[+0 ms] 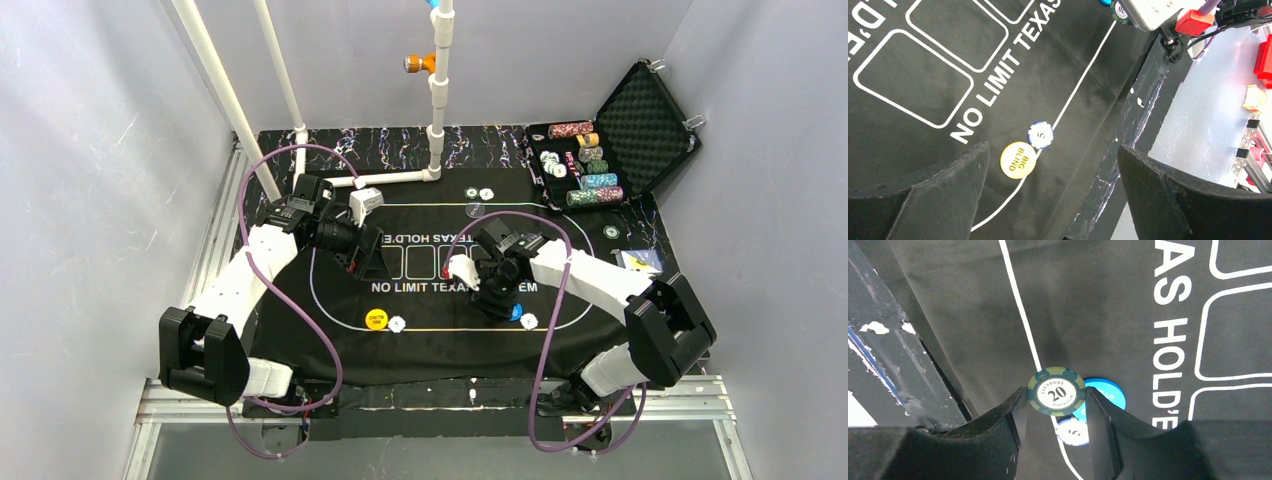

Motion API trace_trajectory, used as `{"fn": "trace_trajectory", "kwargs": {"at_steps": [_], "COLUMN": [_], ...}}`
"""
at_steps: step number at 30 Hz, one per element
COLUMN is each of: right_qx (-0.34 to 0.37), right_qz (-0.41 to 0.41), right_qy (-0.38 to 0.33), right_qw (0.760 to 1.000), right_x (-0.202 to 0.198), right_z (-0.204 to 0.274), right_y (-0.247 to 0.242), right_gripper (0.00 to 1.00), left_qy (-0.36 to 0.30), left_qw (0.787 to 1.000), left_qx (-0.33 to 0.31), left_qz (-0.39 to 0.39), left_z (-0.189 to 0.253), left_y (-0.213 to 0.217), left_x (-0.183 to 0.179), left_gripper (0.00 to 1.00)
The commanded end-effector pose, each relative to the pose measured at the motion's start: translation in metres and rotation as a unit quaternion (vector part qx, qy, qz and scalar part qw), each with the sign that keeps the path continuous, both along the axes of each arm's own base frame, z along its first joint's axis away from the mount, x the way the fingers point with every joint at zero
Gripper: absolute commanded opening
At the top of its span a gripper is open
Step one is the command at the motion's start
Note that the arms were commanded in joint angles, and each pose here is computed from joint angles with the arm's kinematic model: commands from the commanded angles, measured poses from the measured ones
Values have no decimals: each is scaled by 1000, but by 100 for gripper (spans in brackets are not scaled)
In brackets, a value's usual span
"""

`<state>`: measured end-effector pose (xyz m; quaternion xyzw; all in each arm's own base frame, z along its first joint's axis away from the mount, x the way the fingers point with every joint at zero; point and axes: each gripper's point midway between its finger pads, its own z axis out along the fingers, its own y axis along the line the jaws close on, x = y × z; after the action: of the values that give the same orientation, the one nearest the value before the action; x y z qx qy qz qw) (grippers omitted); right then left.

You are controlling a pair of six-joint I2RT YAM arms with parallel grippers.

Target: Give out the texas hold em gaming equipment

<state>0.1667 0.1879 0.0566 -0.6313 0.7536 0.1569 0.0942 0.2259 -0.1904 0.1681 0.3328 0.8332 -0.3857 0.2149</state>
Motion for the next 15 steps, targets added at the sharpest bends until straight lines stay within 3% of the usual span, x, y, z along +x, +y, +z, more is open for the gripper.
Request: {"fn": "trace_trajectory", "kwargs": {"at_steps": [1,15], "right_qx": [-3,-43], "right_qz": [11,36], "right_qy": [-8,6], "right_qw": [1000,998], "right_x": [-1,-16], "right_z": [-4,-21], "right_y": [5,-3], "right_gripper": [41,43], "left_qy": [-7,-8], "left_qw": [1000,1000], "left_qx": [-17,-12], "left_qz": [-4,-3], "left_z": [15,13], "left_y": [-1,0], "left_x": [-4,-3], "left_gripper": [99,99]}}
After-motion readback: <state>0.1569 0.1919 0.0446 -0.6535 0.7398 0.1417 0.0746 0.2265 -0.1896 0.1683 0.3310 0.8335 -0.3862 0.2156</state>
